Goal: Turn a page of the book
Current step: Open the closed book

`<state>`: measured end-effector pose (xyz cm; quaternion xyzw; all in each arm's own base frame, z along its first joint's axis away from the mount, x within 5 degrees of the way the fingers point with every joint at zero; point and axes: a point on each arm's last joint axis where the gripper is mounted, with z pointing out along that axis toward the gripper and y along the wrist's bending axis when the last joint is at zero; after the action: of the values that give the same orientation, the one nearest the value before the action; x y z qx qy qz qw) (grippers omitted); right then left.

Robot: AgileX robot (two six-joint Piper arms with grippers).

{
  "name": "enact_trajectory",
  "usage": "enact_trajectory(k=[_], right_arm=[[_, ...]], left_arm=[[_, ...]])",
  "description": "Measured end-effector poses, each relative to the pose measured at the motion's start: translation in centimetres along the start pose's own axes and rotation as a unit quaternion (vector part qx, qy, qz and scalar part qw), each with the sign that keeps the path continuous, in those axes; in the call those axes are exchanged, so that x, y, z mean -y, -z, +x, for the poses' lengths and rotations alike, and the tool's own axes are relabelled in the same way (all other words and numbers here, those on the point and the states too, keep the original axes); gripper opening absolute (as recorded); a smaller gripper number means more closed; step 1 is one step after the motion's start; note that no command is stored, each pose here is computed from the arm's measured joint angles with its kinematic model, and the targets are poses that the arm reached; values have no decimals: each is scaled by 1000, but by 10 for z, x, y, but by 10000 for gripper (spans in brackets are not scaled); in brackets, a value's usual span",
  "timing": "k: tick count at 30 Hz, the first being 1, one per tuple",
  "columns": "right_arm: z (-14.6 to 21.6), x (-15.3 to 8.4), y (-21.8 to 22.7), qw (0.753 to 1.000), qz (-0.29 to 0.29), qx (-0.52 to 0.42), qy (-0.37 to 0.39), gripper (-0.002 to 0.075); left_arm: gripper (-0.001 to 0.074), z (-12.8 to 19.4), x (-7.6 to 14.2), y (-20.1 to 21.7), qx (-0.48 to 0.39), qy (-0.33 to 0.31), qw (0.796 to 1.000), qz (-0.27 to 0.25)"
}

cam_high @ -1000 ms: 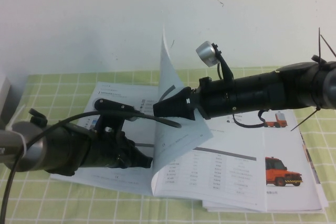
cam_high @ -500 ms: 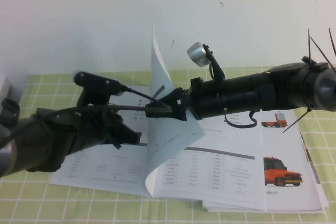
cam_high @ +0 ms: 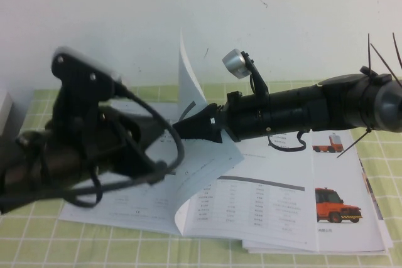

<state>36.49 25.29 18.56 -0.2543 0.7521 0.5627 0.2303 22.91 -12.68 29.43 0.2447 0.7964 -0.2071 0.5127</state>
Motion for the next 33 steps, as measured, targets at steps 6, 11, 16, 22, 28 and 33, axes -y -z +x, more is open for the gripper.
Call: enact_trajectory(k=[6,11,16,22,28,33], right_arm=[[-7,-4,-2,1000,-4,5,13,242],[-12,-9,-9,1000,-12,5,25,242],[-9,-8,-21,999,-20,-3,27,242],[0,-5,-29,999,-48,-23,13,242],[5,-3,-30,998,-57,-40,12,242],[6,-3,-30,997,-58,-42,11,253]], left_arm=[[-4,45,27,1,-63,-31,994,87],[-4,55,56,-3,-52,-94,984,144],[-4,71,76,-19,-77,-160,966,186],[-4,98,73,-45,-140,-190,955,177],[-4,92,69,-63,-144,-225,952,151],[-4,85,63,-78,-149,-233,954,111]])
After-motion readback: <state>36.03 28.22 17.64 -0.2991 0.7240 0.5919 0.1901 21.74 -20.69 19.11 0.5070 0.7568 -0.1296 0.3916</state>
